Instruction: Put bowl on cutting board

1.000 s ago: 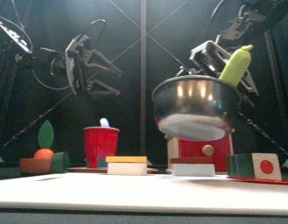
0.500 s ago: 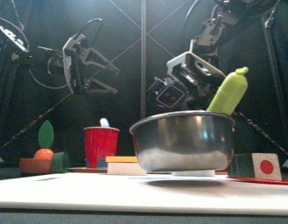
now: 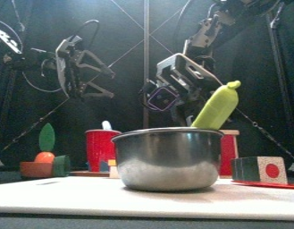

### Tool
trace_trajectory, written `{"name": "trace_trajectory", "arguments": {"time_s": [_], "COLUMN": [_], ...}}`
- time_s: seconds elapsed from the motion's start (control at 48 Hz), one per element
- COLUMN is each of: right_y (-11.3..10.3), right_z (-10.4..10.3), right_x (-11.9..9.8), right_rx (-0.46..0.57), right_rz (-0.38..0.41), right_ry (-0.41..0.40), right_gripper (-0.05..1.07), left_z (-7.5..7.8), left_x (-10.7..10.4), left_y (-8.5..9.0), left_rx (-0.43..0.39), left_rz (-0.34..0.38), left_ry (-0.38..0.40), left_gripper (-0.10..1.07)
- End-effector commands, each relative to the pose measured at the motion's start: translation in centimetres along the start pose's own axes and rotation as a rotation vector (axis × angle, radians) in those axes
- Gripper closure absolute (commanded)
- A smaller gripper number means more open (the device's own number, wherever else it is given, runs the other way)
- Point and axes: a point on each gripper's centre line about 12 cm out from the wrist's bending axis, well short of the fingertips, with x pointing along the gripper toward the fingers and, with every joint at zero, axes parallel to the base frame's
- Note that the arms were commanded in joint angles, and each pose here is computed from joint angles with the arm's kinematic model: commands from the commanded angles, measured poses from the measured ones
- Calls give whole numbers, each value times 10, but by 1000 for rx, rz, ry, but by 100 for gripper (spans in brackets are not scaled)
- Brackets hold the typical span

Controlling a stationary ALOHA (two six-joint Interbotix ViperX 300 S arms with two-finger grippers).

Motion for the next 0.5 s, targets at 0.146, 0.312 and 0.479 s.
{"name": "trace_trajectory", "arguments": {"time_s": [0.146,0.312,0.479], "right_y": [7,6,-5], "right_z": [5,5,4], "right_x": [-13,-22,-46], "right_rx": [-3,-32,-115], "right_rz": [23,15,5], "right_ry": [-16,-26,-86], "right_gripper": [24,18,19], "left_z": [6,9,7], "left_x": [-5,-4,-3], "left_y": [0,0,-7], "left_rx": [-33,-37,-29], "left_rz": [16,16,-9], "left_ry": [-37,-46,-38], "left_gripper": [-5,-5,-5]}}
